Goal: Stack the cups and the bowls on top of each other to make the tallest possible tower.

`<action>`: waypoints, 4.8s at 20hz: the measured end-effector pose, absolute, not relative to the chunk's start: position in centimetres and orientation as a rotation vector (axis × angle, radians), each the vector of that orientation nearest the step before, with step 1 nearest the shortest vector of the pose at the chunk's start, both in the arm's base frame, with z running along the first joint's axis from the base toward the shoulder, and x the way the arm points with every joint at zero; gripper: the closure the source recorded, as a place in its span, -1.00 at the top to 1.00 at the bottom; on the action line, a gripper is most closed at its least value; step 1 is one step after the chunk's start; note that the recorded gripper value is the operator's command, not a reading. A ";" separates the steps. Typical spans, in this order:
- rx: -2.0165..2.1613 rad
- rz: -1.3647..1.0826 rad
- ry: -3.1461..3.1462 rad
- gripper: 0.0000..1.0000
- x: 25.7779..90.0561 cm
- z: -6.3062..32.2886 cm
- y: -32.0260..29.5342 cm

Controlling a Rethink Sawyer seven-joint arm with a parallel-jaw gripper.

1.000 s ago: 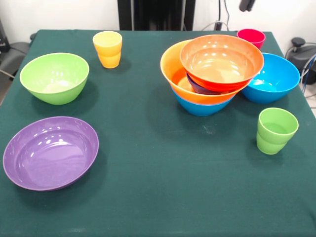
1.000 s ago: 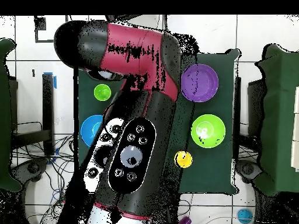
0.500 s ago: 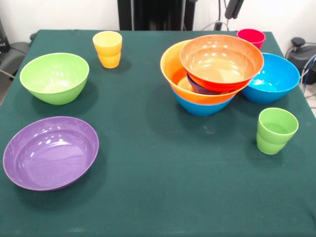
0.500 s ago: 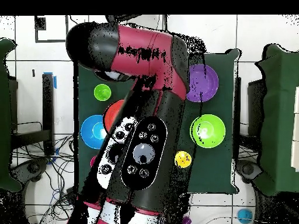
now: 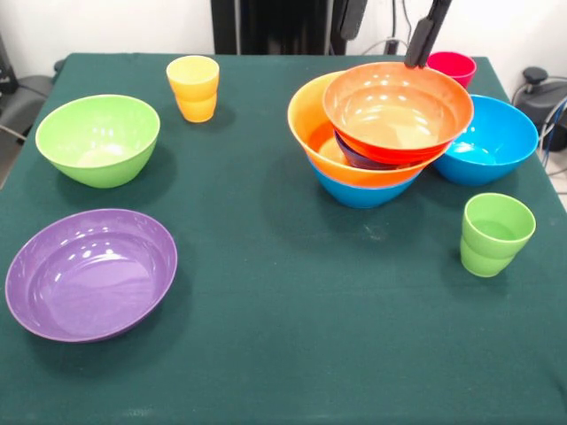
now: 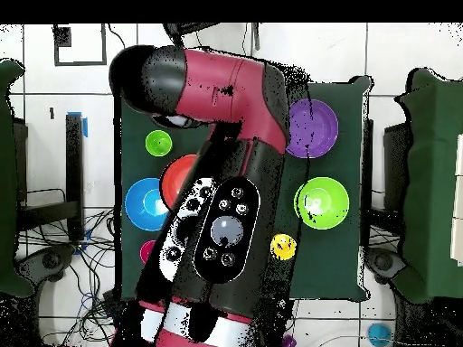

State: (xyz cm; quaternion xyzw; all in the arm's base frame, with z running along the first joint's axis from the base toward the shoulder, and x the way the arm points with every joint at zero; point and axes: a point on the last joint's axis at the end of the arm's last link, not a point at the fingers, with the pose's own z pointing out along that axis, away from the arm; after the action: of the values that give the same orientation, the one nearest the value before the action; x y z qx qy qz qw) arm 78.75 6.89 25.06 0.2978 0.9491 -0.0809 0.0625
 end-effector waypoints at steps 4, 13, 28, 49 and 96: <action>0.905 -0.228 2.874 1.00 78.4 23.6 6.6; 0.923 -0.239 2.887 1.00 77.2 21.2 5.2; 0.915 -0.252 2.923 1.00 74.8 20.5 4.8; 0.884 -0.226 2.929 1.00 75.1 20.8 5.9; 0.847 -0.221 2.912 1.00 72.5 15.8 6.0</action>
State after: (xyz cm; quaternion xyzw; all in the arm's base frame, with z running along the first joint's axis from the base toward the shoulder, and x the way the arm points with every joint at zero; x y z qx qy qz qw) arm 72.52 6.05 15.83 0.2781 0.9565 -0.0725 0.0506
